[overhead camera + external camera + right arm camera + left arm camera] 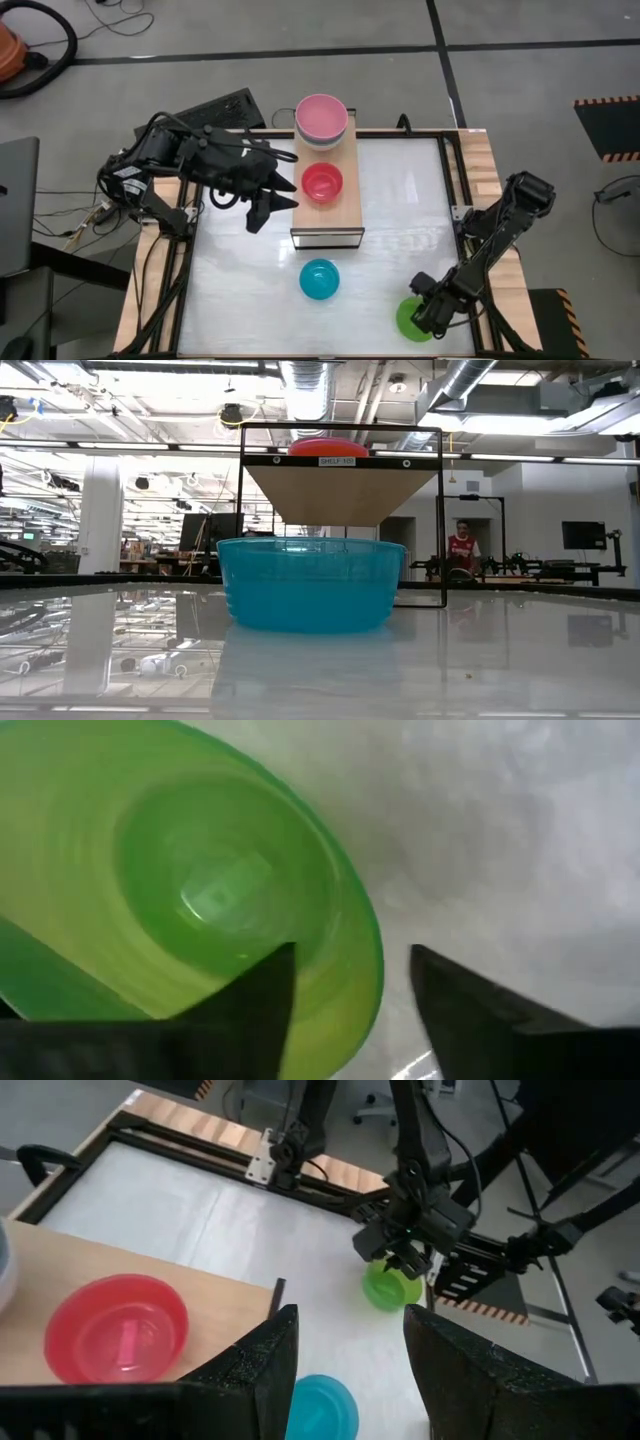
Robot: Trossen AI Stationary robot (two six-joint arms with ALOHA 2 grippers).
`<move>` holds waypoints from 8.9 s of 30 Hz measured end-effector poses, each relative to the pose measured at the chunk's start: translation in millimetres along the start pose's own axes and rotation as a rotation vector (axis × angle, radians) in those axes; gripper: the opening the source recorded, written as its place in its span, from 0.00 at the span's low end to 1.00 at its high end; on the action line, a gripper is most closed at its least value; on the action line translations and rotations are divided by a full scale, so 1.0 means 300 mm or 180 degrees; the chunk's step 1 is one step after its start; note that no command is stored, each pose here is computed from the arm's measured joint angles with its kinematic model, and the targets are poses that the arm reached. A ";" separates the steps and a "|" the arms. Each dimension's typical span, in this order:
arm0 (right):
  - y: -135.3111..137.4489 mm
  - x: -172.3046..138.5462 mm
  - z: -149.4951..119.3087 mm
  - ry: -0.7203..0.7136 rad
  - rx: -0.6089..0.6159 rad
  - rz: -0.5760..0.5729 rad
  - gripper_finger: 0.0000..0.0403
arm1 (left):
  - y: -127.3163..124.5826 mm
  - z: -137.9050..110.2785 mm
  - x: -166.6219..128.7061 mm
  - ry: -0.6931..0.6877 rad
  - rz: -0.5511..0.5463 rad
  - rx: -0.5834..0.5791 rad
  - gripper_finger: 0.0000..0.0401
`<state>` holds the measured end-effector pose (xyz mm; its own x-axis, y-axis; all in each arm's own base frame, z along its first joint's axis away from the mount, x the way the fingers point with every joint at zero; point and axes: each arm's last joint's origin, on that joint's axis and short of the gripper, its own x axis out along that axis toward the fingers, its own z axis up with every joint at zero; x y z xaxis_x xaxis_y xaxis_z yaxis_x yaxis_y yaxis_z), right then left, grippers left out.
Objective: Place and stack bowls onto a shelf
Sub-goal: Stack the green bowl on top of the pink bowl on the shelf, then stack the blue bowl on top of the green bowl on the shelf
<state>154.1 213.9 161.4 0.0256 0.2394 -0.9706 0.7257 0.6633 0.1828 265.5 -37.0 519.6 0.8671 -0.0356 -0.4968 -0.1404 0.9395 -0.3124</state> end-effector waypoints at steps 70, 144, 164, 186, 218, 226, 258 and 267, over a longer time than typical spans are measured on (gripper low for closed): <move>0.019 -1.041 0.601 -0.4753 0.0143 -0.1313 0.06 | 0.169 -0.036 0.378 -0.1600 0.2011 0.1288 0.42; 0.038 -1.084 0.628 -0.4459 -0.1005 -0.0643 0.60 | 0.243 -0.090 0.407 -0.0761 0.2656 0.1635 0.01; 0.012 -1.108 0.439 -0.4353 -0.0870 0.0074 0.68 | 0.405 -0.174 0.371 0.0027 0.2073 -0.0192 0.00; 0.004 -1.093 0.442 -0.4250 -0.0928 -0.0085 0.68 | 0.521 -0.208 0.447 0.0575 0.1731 -0.0831 0.00; 0.002 -1.094 0.446 -0.4258 -0.0928 -0.0106 0.68 | 0.507 -0.146 0.412 0.0341 0.1720 -0.0659 0.49; 0.014 -1.083 0.426 -0.4129 -0.1121 0.0019 0.68 | 0.442 -0.103 0.312 0.0733 0.0817 -0.0315 0.49; 0.409 -0.486 0.286 -0.1433 0.0381 0.0925 0.68 | -0.096 -0.310 -0.091 0.0576 0.0255 0.0183 0.48; 0.473 -0.293 0.407 -0.1458 0.0752 0.0579 0.68 | -0.111 -0.319 -0.100 0.0471 0.0340 0.0218 0.48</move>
<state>338.8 200.6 253.5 0.4238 -0.0328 -0.9051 0.8149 0.4501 0.3653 198.5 -99.7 467.4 0.7685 0.0205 -0.6395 -0.1905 0.9615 -0.1981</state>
